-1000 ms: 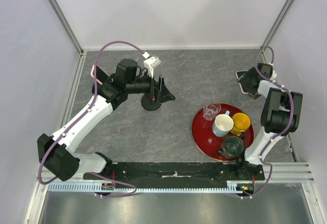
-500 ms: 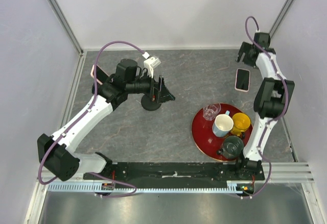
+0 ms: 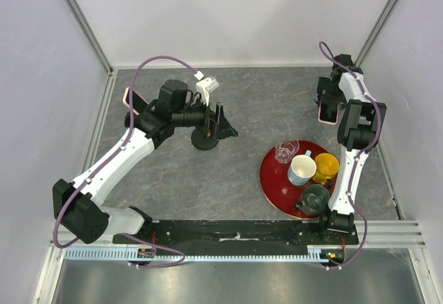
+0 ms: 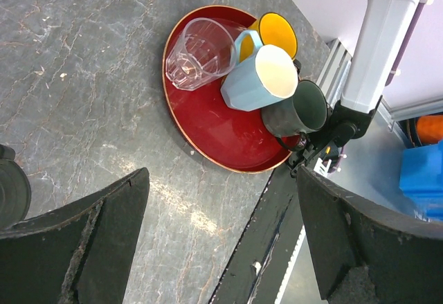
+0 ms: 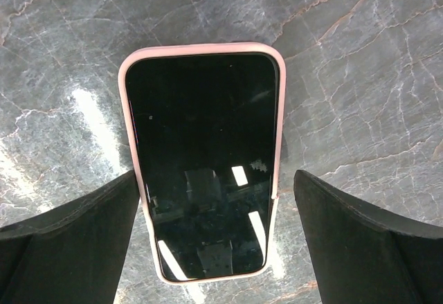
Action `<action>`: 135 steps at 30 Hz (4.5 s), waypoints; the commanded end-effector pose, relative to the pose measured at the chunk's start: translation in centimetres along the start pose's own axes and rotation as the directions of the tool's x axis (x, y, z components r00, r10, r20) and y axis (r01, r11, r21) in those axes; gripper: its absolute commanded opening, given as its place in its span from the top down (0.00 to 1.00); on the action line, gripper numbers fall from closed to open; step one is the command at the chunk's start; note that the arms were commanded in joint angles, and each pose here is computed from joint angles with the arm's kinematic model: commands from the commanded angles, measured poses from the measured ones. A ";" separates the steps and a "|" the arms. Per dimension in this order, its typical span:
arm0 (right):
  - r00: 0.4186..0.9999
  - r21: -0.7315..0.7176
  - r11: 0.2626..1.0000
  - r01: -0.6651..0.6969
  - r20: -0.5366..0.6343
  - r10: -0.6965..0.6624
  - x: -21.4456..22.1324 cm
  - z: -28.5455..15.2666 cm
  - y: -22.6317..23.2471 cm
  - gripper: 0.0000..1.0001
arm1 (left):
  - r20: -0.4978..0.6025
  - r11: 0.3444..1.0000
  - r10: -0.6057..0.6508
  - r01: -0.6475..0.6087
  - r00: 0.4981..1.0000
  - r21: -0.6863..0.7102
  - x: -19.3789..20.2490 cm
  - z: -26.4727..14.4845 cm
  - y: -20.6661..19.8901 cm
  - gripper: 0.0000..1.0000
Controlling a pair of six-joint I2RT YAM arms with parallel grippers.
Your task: Place the phone on the phone stand
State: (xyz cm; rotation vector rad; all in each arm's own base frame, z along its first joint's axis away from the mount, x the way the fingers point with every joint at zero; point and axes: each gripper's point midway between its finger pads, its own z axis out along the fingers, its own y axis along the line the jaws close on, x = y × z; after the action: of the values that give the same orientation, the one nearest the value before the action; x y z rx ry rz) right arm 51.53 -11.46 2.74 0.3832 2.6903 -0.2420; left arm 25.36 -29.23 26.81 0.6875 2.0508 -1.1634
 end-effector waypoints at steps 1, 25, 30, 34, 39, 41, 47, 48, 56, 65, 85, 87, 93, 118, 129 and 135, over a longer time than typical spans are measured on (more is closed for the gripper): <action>1.000 0.044 0.999 0.008 -0.006 -0.008 0.0 0.2 -0.5 0.02 | 0.024 0.999 0.035 -0.035 0.999 0.023 -1.3 -0.3 -1.0 0.07; 0.985 -0.174 0.983 -0.061 -0.172 0.030 5.1 3.9 2.6 0.13 | 0.032 0.999 0.041 -0.042 0.999 0.026 -1.5 -0.5 -1.2 0.07; 0.981 -0.134 0.990 -0.051 -0.194 0.024 6.2 4.6 1.6 0.16 | 0.033 0.999 0.040 -0.041 0.999 0.031 -1.5 -0.6 -1.4 0.07; 0.983 -0.133 0.990 -0.043 -0.181 0.018 5.7 4.7 1.5 0.31 | 0.034 0.999 0.041 -0.042 0.999 0.031 -1.6 -0.6 -1.4 0.07; 0.997 -0.147 0.986 -0.074 -0.036 0.069 1.0 2.4 1.6 0.61 | 0.034 0.999 0.041 -0.042 0.999 0.028 -1.5 -0.6 -1.3 0.07; 0.993 -0.163 0.981 -0.105 0.034 0.112 -1.2 0.8 1.7 0.72 | 0.039 0.999 0.047 -0.048 0.998 0.024 -1.6 -0.6 -1.3 0.07; 0.941 -0.296 0.941 -0.166 0.236 0.241 -7.2 -5.2 2.9 0.98 | 0.050 0.998 0.060 -0.061 0.997 0.008 -1.8 -1.0 -1.2 0.07; 0.920 -0.329 0.926 -0.187 0.271 0.282 -8.4 -6.2 3.2 1.00 | 0.051 0.998 0.062 -0.062 0.997 0.003 -1.8 -1.0 -1.1 0.07; 0.777 -0.628 0.756 -0.184 0.379 0.503 -11.6 -17.6 5.8 1.00 | 0.065 0.997 0.082 -0.082 0.994 -0.012 -2.1 -1.4 -1.1 0.07; 0.679 -0.973 0.207 -0.107 0.081 0.730 -6.3 -32.9 13.0 1.00 | 0.143 0.988 0.129 -0.139 0.981 0.062 -3.1 -2.2 -3.1 0.07; 0.681 -0.908 -0.155 -0.389 -0.397 0.615 10.8 -42.6 28.7 1.00 | 0.306 0.983 0.155 -0.177 0.939 0.046 -3.9 -2.1 -2.7 0.12; 0.664 -0.901 -0.145 -0.408 -0.402 0.630 11.3 -42.5 29.2 1.00 | 0.316 0.984 0.169 -0.178 0.934 0.000 -4.2 -2.3 -2.1 0.17; 0.640 -0.871 -0.137 -0.472 -0.446 0.626 14.3 -43.0 30.2 1.00 | 0.314 0.982 0.187 -0.173 0.931 -0.072 -4.3 -2.6 -1.0 0.30; 0.863 -0.753 0.624 0.209 0.442 0.244 19.3 -40.0 22.5 0.02 | 0.218 0.992 0.122 -0.126 0.968 0.003 -3.4 -2.0 -2.1 0.98; 0.631 -0.312 0.634 0.707 0.683 -0.368 18.9 -38.9 18.7 0.06 | 0.110 0.972 0.113 -0.133 0.987 0.196 -1.7 -0.8 -4.5 0.98; 0.546 -0.321 0.485 0.814 0.708 -0.448 19.5 -39.7 21.0 0.07 | 0.049 0.954 0.163 -0.170 0.985 0.248 -0.1 0.2 -5.9 0.98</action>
State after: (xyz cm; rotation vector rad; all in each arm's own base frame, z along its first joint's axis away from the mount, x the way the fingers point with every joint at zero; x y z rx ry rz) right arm 26.42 21.06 27.24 -0.6683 2.0540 0.3270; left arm 23.04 -30.58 26.41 0.7948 1.9518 -1.2668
